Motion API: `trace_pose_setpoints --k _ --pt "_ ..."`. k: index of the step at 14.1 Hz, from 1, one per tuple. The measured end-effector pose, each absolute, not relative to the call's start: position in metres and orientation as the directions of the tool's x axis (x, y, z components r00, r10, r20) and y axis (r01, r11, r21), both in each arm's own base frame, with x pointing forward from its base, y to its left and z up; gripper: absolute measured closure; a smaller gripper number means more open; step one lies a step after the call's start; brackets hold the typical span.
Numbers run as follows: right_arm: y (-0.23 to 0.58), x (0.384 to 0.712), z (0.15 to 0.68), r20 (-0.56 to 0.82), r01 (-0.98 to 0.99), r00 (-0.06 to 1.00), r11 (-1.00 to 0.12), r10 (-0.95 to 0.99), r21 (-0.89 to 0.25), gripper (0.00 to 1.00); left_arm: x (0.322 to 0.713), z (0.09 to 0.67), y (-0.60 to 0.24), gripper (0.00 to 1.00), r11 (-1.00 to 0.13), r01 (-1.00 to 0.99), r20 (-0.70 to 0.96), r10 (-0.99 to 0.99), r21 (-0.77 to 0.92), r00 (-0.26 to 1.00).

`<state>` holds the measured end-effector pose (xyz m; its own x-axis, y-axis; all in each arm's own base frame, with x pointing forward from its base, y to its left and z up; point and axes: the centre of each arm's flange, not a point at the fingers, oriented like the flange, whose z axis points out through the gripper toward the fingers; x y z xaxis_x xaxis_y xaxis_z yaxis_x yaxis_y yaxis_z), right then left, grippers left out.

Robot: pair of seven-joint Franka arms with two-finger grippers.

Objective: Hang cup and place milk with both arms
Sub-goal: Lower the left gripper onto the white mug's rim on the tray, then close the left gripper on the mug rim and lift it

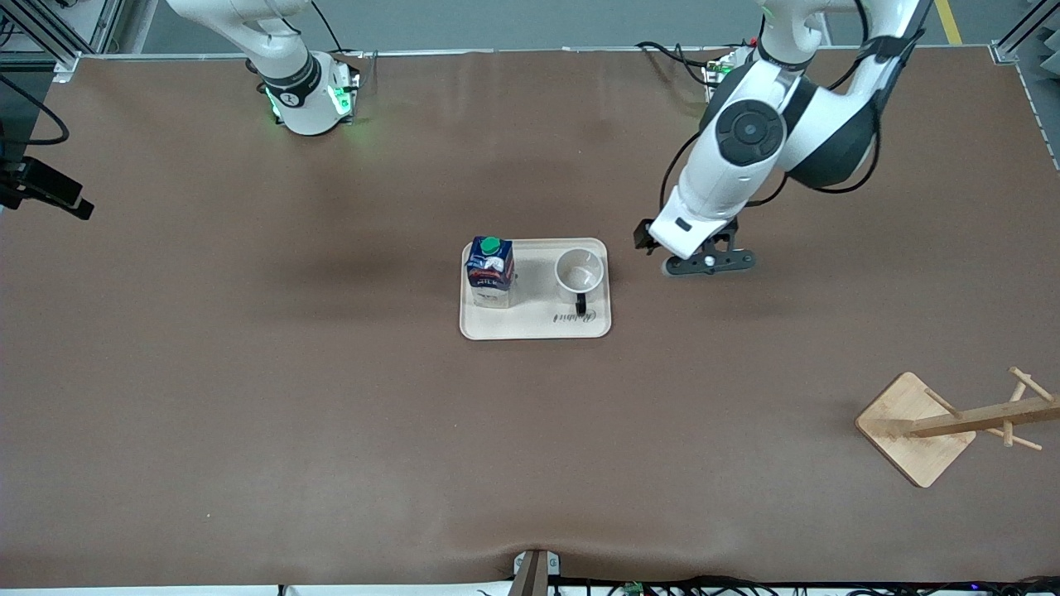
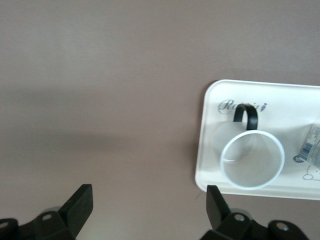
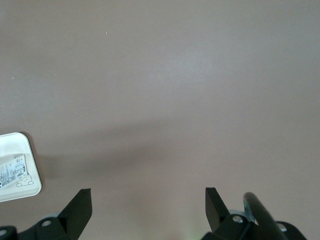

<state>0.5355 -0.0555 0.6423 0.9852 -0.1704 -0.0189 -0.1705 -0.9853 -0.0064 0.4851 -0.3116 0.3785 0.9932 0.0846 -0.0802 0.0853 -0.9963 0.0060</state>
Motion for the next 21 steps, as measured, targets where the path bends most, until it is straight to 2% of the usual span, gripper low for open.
trace_pose_setpoints --k 3,4,5,9,10,13,14,16,18,19,21 --pt "-0.055 0.537 0.640 -0.023 -0.170 0.985 -0.985 -0.170 -0.005 0.00 0.475 0.345 -0.343 0.03 -0.996 0.081 -0.092 0.078 0.030 0.993" --pt "-0.054 0.537 0.640 -0.023 -0.168 0.986 -0.986 -0.168 -0.005 0.00 0.471 0.335 -0.351 0.09 -0.996 0.080 -0.095 0.077 0.030 0.993" --pt "-0.053 0.538 0.640 -0.023 -0.166 0.986 -0.986 -0.166 -0.005 0.00 0.469 0.325 -0.359 0.09 -0.996 0.079 -0.093 0.076 0.031 0.993" --pt "-0.050 0.541 0.635 -0.032 -0.161 0.986 -0.987 -0.161 -0.003 0.00 0.463 0.279 -0.379 0.22 -0.997 0.078 -0.079 0.076 0.015 0.994" --pt "-0.049 0.546 0.626 -0.047 -0.161 0.986 -0.987 -0.161 0.001 0.00 0.463 0.267 -0.382 0.22 -0.997 0.080 -0.081 0.079 0.007 0.994" --pt "-0.048 0.561 0.600 -0.082 -0.160 0.984 -0.987 -0.161 0.012 0.00 0.463 0.238 -0.398 0.48 -0.996 0.088 -0.086 0.089 -0.009 0.992" --pt "-0.048 0.562 0.598 -0.085 -0.160 0.983 -0.987 -0.160 0.013 0.00 0.463 0.232 -0.404 0.48 -0.996 0.093 -0.086 0.093 -0.012 0.992" --pt "-0.048 0.563 0.600 -0.082 -0.160 0.984 -0.987 -0.160 0.013 0.00 0.466 0.222 -0.411 0.66 -0.995 0.097 -0.087 0.097 -0.014 0.991" --pt "-0.048 0.563 0.601 -0.080 -0.160 0.984 -0.987 -0.160 0.013 0.00 0.472 0.218 -0.412 0.89 -0.995 0.096 -0.084 0.096 -0.012 0.992" --pt "-0.047 0.563 0.601 -0.080 -0.159 0.984 -0.987 -0.159 0.013 0.00 0.476 0.222 -0.411 0.96 -0.995 0.097 -0.076 0.098 -0.011 0.992" --pt "-0.043 0.563 0.600 -0.081 -0.151 0.985 -0.988 -0.152 0.013 0.00 0.487 0.241 -0.407 0.96 -0.995 0.090 -0.055 0.091 -0.031 0.994"
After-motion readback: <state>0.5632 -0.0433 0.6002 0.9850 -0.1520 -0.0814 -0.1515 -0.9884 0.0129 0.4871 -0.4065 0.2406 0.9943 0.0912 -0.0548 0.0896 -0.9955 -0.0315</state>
